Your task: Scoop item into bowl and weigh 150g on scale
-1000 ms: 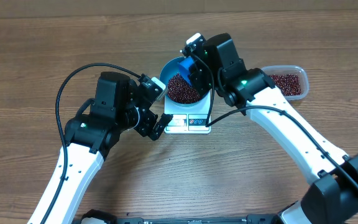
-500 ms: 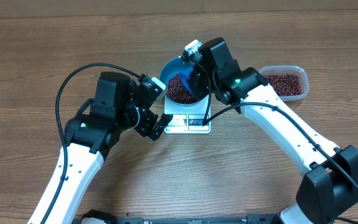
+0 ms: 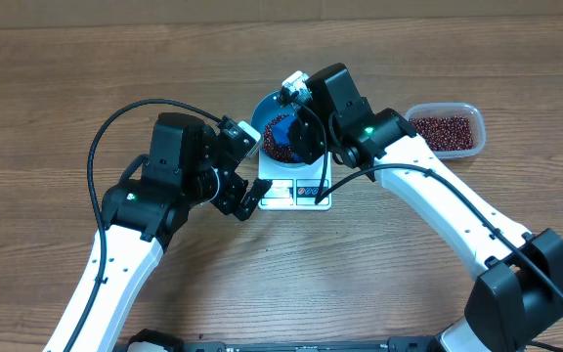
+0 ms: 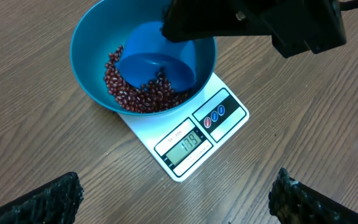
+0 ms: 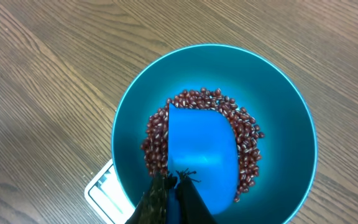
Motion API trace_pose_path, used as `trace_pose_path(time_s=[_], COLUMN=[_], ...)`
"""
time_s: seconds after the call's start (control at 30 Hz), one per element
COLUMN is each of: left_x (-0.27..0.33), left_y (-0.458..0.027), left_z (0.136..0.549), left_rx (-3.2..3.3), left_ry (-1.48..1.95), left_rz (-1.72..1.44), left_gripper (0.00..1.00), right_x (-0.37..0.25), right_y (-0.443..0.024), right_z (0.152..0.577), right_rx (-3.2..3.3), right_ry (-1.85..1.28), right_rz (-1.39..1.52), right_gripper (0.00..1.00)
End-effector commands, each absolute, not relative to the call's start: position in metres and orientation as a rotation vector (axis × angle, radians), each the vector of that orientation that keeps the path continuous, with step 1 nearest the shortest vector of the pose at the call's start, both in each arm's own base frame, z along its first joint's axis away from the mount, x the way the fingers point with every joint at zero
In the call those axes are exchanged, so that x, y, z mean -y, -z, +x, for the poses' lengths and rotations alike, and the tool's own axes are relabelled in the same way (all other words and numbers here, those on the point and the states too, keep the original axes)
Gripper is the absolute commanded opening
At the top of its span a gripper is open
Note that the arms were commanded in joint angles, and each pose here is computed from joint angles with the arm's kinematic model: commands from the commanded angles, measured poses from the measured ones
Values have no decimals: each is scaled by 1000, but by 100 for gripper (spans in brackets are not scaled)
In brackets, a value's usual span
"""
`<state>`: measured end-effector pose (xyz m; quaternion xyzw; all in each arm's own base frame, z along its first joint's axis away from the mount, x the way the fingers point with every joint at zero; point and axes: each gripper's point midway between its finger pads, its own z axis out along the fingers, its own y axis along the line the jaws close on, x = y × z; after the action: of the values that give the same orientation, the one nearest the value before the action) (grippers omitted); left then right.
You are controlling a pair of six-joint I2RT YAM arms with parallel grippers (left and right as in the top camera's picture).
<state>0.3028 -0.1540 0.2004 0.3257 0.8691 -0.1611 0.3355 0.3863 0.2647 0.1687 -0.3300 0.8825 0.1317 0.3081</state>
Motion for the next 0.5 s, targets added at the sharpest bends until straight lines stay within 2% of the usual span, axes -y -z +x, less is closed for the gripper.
trace_pose_path(time_s=[0.0,0.47], left_x=[155,155], left_y=[-196,-196], left_z=[302,302], left_rx=[-2267,-2267], left_ry=[435,435], left_rz=[869,869], left_gripper=[99,100], right_x=[-274,-284], right_y=[-185,-206], right_z=[391,409], right_rx=[-2276,-2176], right_ry=[-389,-416], right_rz=[-862,-801], right_gripper=[4,4])
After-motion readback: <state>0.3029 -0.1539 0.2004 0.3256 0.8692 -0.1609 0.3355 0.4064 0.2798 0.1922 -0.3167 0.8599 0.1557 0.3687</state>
